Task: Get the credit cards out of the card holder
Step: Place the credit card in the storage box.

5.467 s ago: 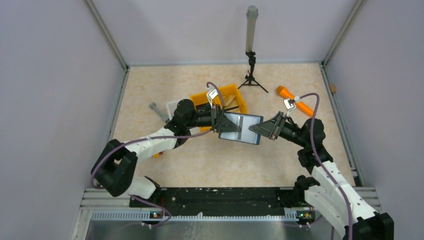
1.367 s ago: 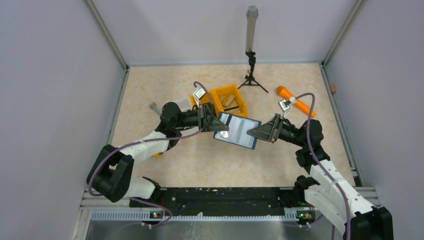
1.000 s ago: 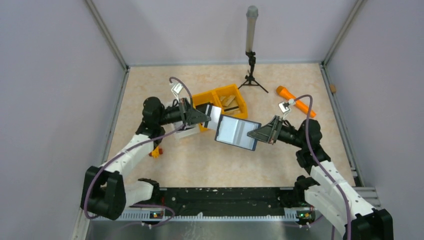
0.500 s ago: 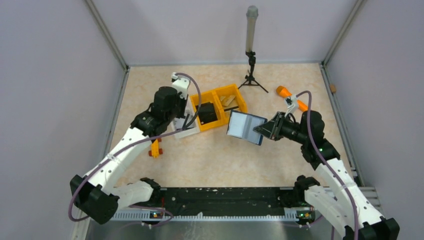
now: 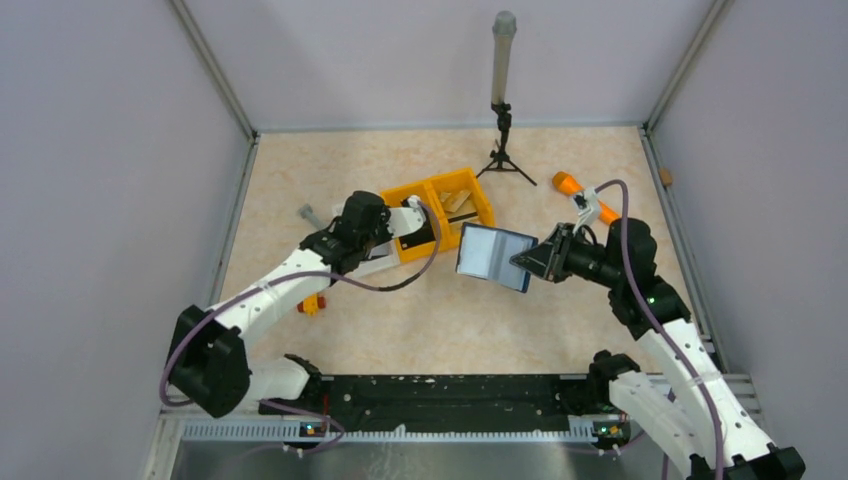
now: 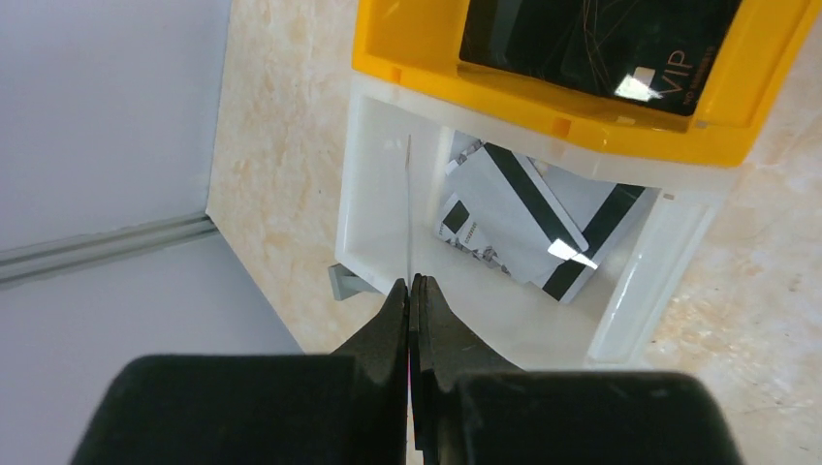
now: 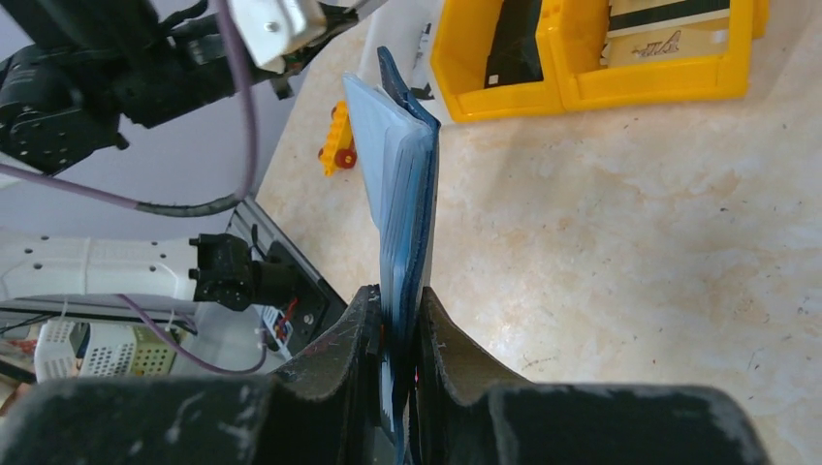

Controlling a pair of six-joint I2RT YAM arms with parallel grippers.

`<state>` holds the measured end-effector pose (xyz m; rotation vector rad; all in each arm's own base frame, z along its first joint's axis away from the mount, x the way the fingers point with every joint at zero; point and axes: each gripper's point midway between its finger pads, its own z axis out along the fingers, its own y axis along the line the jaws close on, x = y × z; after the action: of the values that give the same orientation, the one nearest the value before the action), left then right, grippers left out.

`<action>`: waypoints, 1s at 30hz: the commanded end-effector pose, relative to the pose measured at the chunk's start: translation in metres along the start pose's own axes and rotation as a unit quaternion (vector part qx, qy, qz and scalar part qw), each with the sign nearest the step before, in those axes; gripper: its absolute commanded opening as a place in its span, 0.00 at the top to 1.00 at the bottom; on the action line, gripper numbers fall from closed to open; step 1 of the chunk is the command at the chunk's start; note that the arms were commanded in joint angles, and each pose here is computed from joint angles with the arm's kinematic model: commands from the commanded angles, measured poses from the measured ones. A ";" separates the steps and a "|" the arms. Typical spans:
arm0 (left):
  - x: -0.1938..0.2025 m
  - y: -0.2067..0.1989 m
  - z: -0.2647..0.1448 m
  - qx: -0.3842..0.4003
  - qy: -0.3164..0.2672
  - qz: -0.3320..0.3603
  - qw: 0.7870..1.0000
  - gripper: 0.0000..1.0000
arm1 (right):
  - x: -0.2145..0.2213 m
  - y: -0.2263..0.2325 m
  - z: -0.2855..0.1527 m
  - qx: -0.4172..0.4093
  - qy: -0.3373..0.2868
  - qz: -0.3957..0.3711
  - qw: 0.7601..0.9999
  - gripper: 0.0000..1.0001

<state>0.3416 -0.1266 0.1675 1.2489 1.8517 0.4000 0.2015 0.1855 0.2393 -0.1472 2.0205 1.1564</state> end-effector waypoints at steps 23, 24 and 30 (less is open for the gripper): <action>0.036 -0.008 0.088 0.020 0.046 0.073 0.996 1.00 | -0.008 0.015 -0.020 -0.002 -0.030 -0.024 0.999 1.00; 0.036 -0.008 0.087 0.021 0.046 0.073 0.996 1.00 | -0.008 0.015 -0.021 -0.001 -0.031 -0.024 0.999 1.00; 0.042 -0.014 0.080 0.042 0.063 0.074 0.994 0.90 | -0.007 0.014 -0.021 -0.001 -0.031 -0.023 0.999 1.00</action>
<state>0.3901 -0.1026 0.0853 1.4438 1.9235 0.5430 0.1854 0.1770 0.2412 -0.1458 2.0161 1.1255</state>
